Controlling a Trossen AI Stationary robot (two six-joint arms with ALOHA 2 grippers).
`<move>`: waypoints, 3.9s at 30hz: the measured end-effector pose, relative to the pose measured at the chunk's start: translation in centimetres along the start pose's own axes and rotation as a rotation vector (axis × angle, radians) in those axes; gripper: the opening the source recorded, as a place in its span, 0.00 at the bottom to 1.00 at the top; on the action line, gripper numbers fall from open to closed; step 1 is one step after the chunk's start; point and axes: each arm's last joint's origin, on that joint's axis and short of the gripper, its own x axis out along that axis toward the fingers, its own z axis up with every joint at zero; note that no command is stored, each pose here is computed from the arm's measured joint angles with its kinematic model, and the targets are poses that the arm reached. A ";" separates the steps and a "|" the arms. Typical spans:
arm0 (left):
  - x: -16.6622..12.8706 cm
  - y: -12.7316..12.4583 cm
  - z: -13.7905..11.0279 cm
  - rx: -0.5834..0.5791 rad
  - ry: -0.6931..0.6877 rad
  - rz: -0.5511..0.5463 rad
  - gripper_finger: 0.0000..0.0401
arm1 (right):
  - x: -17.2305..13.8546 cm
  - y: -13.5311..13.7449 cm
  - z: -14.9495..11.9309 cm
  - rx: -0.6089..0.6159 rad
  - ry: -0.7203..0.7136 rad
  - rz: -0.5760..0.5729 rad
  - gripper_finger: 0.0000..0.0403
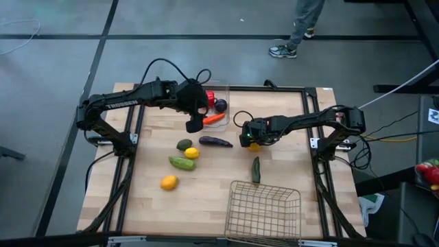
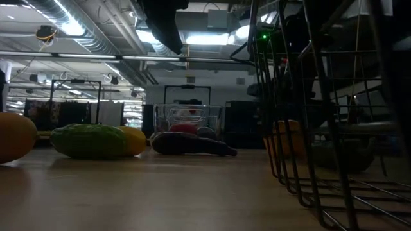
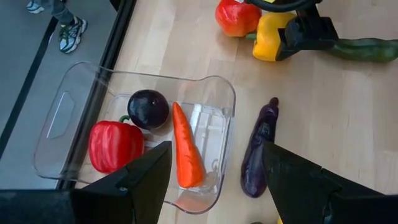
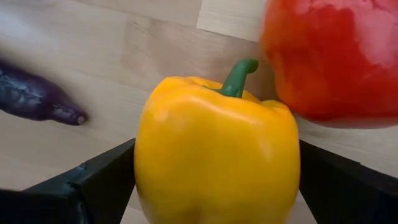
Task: Sort produce into baskets
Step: Put the yellow bell pepper into the transparent bin
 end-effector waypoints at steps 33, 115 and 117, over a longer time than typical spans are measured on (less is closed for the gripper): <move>-3.6 0.2 -1.1 0.001 -0.024 0.004 0.61 | -0.3 0.4 0.1 -0.091 0.015 0.012 0.83; -7.4 -5.8 -1.5 -0.010 -0.128 -0.138 0.61 | 0.3 10.6 15.4 -0.842 -0.635 0.322 0.84; -7.4 -5.8 -1.5 -0.010 -0.128 -0.138 0.61 | 0.3 10.6 15.4 -0.841 -0.635 0.322 0.84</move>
